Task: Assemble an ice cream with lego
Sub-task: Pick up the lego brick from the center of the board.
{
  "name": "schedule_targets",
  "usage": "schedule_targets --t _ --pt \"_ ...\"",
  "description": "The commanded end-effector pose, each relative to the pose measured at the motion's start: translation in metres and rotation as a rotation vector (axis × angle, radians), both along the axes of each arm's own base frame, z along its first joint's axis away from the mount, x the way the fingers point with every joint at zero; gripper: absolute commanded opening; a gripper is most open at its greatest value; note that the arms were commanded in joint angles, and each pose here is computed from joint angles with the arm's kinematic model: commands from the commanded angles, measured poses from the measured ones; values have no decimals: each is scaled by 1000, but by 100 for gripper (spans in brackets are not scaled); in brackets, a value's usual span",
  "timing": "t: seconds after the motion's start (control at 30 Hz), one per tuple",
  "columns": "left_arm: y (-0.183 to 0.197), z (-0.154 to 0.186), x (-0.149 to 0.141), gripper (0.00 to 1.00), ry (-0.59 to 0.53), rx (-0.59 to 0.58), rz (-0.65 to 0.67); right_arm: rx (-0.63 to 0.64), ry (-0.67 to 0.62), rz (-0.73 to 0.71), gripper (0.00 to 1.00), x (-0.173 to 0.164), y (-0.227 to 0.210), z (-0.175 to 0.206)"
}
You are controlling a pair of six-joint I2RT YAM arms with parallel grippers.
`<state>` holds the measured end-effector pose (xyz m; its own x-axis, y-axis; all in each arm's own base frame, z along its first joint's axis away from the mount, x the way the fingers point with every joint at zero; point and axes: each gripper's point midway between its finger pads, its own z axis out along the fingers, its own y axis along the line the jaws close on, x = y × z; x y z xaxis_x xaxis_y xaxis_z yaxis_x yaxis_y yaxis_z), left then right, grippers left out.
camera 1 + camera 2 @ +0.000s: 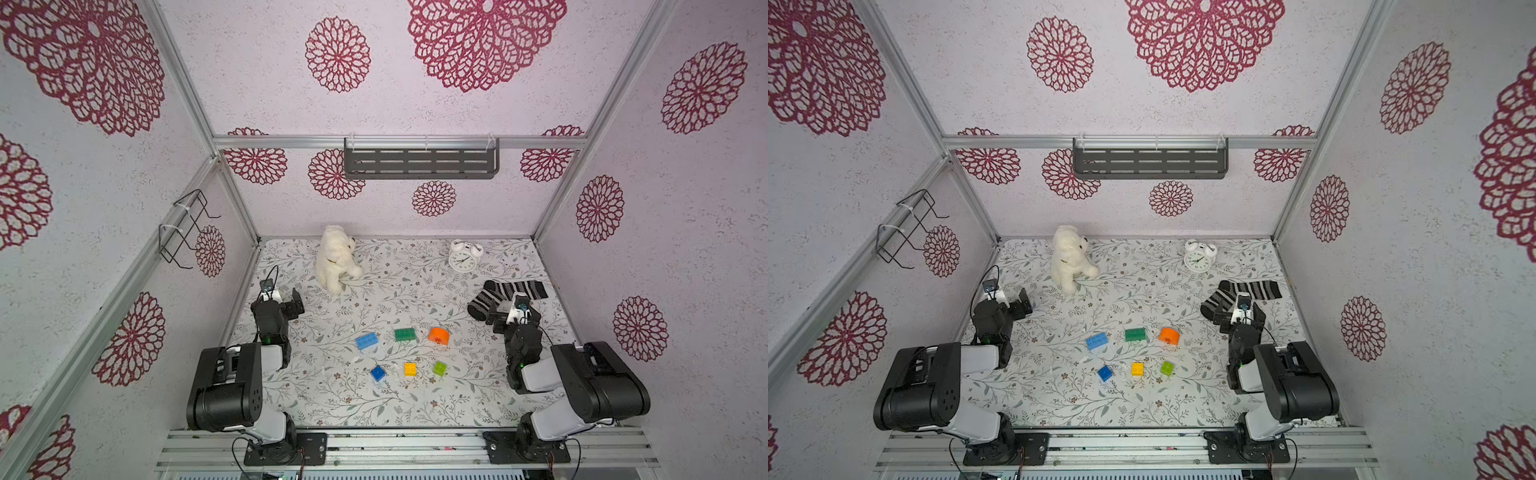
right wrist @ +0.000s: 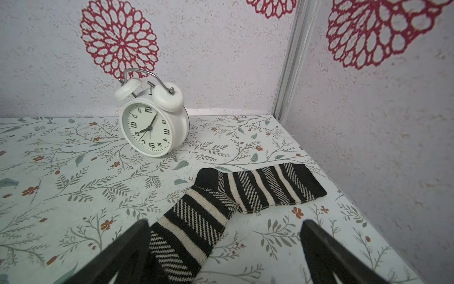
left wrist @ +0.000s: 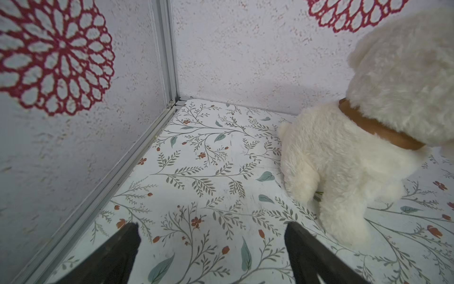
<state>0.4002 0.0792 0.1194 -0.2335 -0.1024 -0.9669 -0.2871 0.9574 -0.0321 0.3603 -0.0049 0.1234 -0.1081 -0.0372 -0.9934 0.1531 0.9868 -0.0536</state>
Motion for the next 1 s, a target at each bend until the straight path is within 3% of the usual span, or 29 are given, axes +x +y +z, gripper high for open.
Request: schedule_targets --t 0.0,0.97 --pt "-1 0 4 97 2 -9 -8 10 -40 4 99 5 1 12" --pt "-1 0 4 97 2 -10 -10 31 -24 37 99 9 2 9"
